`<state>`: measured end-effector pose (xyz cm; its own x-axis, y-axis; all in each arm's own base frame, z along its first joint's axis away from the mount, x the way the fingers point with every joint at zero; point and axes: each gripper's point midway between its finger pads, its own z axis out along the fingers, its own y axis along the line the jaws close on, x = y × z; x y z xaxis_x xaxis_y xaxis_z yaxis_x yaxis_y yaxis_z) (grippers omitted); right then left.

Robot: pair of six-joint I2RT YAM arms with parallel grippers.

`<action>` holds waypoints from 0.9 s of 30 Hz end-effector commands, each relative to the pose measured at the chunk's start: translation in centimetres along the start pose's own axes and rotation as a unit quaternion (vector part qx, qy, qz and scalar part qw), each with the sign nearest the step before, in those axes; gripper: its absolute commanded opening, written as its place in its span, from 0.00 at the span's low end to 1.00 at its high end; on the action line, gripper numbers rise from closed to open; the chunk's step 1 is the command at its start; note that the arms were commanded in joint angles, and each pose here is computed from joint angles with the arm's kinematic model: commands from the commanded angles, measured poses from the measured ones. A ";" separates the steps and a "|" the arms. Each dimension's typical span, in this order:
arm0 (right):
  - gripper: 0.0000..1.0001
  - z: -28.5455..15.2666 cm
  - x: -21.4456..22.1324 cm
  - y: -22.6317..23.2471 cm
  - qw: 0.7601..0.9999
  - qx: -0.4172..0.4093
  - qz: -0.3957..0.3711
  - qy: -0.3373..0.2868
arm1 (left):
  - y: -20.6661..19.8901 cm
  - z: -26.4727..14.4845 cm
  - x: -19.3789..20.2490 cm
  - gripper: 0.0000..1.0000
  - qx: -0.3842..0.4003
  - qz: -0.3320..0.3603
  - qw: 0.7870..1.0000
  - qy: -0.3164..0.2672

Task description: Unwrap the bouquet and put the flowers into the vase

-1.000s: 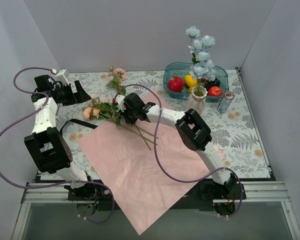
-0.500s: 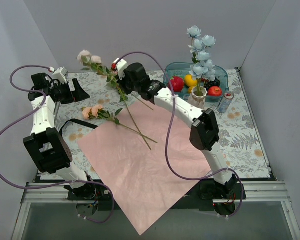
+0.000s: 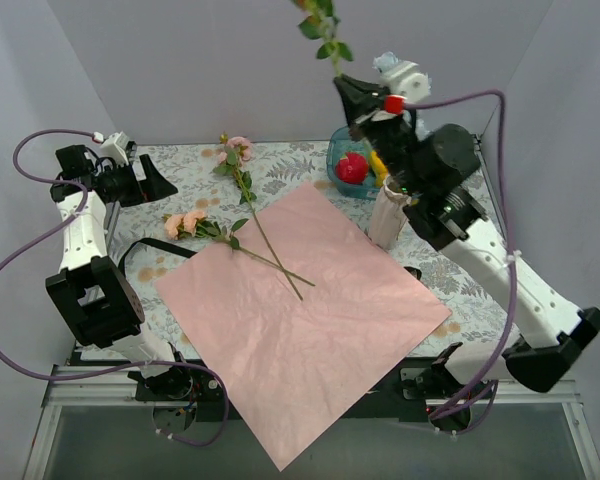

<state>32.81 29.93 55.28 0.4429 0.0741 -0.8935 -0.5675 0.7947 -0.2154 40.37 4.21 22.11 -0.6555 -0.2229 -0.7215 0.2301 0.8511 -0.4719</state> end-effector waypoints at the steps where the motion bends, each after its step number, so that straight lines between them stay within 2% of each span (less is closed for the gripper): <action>1: 0.01 -3.6 -3.1 -6.2 0.990 0.104 -0.038 -0.086 | -1.1 -0.8 -1.7 0.98 0.015 0.015 1.000 -0.018; 2: 0.01 -4.6 -0.1 -6.8 0.990 0.112 -0.048 -0.071 | -1.1 -0.7 -1.6 0.98 0.016 0.014 1.000 -0.017; 4: 0.01 -7.6 -3.1 -8.2 0.978 0.139 -0.052 -0.144 | -1.1 -0.7 -1.7 0.98 0.018 0.013 1.000 -0.018; 5: 0.01 -8.4 -0.5 -8.7 0.979 0.148 -0.057 -0.125 | -1.0 -0.6 -1.7 0.98 0.018 0.011 1.000 -0.017; 9: 0.01 -10.6 0.3 -10.5 0.975 0.171 -0.039 -0.139 | -1.0 -0.4 -1.5 0.98 0.021 0.009 1.000 -0.016; 11: 0.01 -11.6 -0.4 -11.2 0.968 0.181 -0.038 -0.172 | -0.8 -0.3 -1.4 0.98 0.020 0.006 1.000 -0.013; 19: 0.01 -11.5 0.0 -12.3 0.962 0.168 -0.058 -0.206 | -0.8 -0.3 -1.1 0.98 0.023 0.012 1.000 -0.010; 27: 0.01 -10.8 1.9 -13.6 0.957 0.150 -0.009 -0.248 | -0.7 -0.3 -1.1 0.98 0.023 0.020 0.999 -0.010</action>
<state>34.49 13.12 51.35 0.7281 0.1626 -0.6659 -0.2940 0.9517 -0.0890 40.65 4.00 21.74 -0.6644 -0.2260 -0.7124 0.2441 0.8353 -0.4927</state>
